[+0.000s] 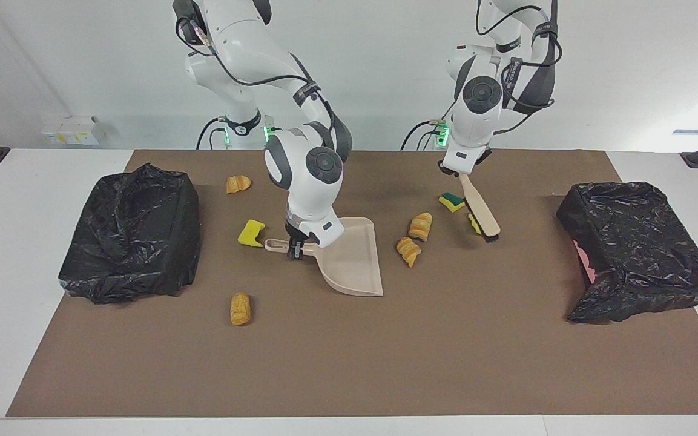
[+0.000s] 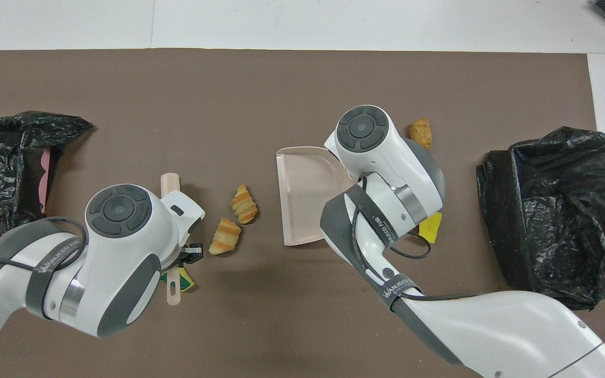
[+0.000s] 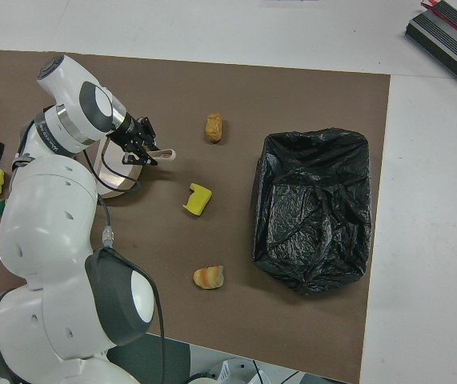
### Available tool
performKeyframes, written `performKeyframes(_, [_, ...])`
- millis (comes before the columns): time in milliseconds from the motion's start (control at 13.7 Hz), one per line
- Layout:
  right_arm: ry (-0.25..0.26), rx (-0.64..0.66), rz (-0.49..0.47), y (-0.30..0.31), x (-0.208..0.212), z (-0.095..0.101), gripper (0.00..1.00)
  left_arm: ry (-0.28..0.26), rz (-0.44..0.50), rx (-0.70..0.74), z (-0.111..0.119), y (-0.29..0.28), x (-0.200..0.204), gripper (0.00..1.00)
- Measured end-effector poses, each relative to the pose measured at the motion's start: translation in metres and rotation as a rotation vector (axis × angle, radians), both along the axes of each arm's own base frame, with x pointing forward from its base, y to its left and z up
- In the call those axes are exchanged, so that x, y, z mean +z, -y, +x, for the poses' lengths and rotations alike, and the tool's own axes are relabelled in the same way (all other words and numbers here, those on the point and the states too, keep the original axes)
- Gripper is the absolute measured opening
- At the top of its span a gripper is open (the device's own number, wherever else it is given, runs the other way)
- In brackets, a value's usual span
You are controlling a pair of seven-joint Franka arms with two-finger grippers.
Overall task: Sweep and dump trash in bin
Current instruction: 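Sweep the sponges and bread chunks with the brush toward the dustpan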
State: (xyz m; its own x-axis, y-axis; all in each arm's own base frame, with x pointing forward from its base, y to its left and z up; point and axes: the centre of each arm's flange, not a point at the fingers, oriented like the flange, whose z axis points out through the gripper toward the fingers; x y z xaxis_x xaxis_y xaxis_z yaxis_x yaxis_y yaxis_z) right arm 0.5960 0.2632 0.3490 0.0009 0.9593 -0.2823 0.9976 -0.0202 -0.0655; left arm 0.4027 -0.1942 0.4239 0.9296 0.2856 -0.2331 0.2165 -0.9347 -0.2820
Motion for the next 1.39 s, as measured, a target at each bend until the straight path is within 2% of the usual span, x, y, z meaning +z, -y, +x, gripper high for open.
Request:
performKeyframes(293, [-0.003,0.005,-0.004,-0.004,-0.001,-0.007,0.31,-0.020,0.062,0.085,-0.039,-0.020,-0.023,0.26])
performKeyframes(439, [-0.003,0.017,-0.008,-0.011,0.000,-0.014,0.31,0.017,0.062,0.128,-0.051,-0.022,-0.041,0.26])
performKeyframes(658, [-0.003,0.021,-0.011,-0.012,-0.001,-0.016,0.31,0.075,-0.004,0.165,-0.053,-0.001,-0.058,0.26])
performKeyframes(951, [0.001,0.023,-0.010,-0.012,-0.002,-0.017,0.31,0.155,-0.127,0.209,-0.027,0.029,-0.069,0.26])
performKeyframes(1170, [0.002,0.023,-0.009,-0.011,-0.002,-0.017,0.31,0.174,-0.174,0.199,0.001,0.050,-0.066,0.26])
performKeyframes(1390, [0.002,0.022,-0.008,-0.010,-0.002,-0.016,0.31,0.189,-0.224,0.134,0.016,0.093,-0.078,0.26])
